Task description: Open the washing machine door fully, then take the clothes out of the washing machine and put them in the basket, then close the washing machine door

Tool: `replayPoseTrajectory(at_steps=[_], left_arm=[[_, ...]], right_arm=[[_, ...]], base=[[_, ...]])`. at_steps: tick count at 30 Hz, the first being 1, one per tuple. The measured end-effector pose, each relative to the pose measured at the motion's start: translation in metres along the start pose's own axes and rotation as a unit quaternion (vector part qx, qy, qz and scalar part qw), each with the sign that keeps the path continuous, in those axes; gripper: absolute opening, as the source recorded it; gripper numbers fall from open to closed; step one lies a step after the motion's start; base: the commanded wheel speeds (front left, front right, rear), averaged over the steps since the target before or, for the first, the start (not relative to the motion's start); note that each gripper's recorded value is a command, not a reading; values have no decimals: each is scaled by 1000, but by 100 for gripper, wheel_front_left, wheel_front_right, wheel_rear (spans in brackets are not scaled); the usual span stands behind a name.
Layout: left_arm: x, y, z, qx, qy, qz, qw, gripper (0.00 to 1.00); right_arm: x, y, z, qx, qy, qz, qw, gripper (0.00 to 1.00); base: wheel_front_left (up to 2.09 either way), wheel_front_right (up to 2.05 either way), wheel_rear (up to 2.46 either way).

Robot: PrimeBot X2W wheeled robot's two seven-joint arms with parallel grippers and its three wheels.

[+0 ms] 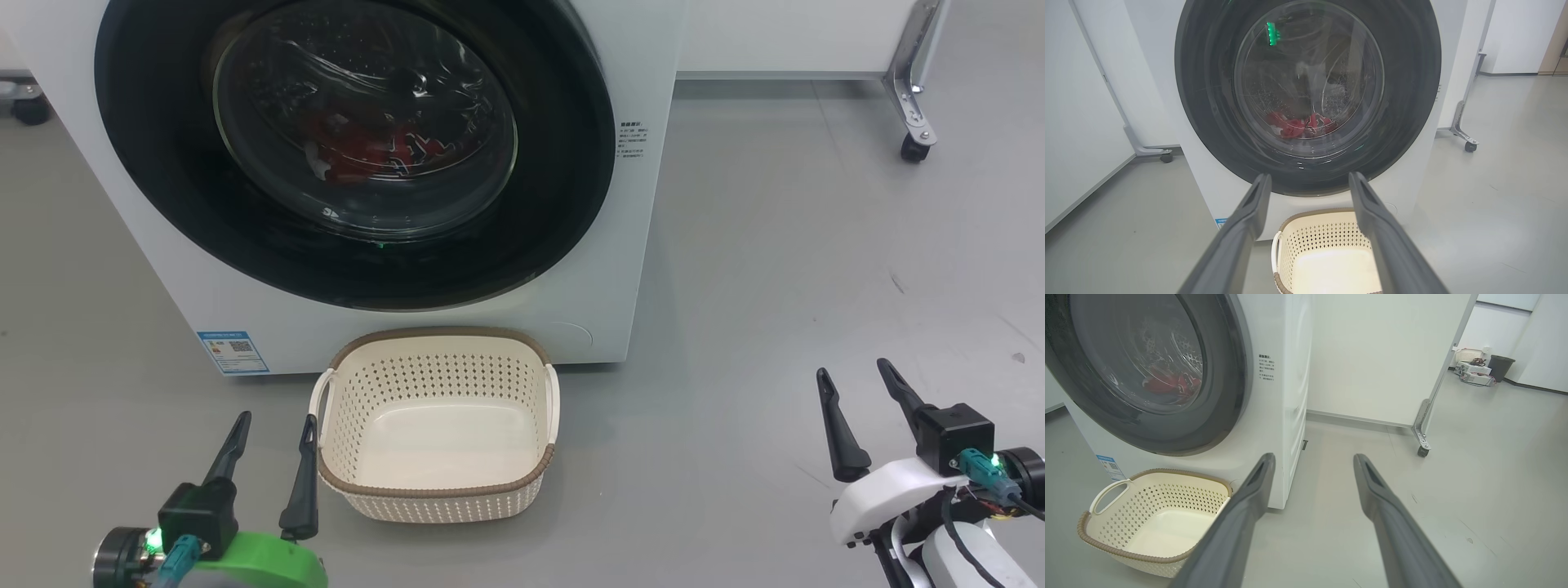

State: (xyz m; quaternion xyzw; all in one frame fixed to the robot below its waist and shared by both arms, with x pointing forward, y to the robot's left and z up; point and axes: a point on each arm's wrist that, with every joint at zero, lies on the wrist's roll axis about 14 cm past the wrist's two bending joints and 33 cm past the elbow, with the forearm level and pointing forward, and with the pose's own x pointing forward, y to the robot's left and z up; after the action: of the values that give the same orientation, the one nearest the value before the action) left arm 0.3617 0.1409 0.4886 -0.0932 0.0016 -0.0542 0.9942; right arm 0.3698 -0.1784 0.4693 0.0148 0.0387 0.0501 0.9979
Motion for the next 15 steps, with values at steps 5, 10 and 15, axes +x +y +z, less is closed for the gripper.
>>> replayPoseTrajectory(at_steps=[5,10,15], left_arm=[[0,2,-1,0,2,4,1000,100],[-1,4,-2,-1,3,6,1000,100],[-1,4,-3,-1,5,7,1000,100]], right_arm=[[0,-1,1,1,-2,-2,1000,100],[1,-2,3,1,-5,-3,1000,100],[1,-3,4,4,-7,-6,1000,0]], base=[[0,0,0],[0,0,0],[0,0,0]])
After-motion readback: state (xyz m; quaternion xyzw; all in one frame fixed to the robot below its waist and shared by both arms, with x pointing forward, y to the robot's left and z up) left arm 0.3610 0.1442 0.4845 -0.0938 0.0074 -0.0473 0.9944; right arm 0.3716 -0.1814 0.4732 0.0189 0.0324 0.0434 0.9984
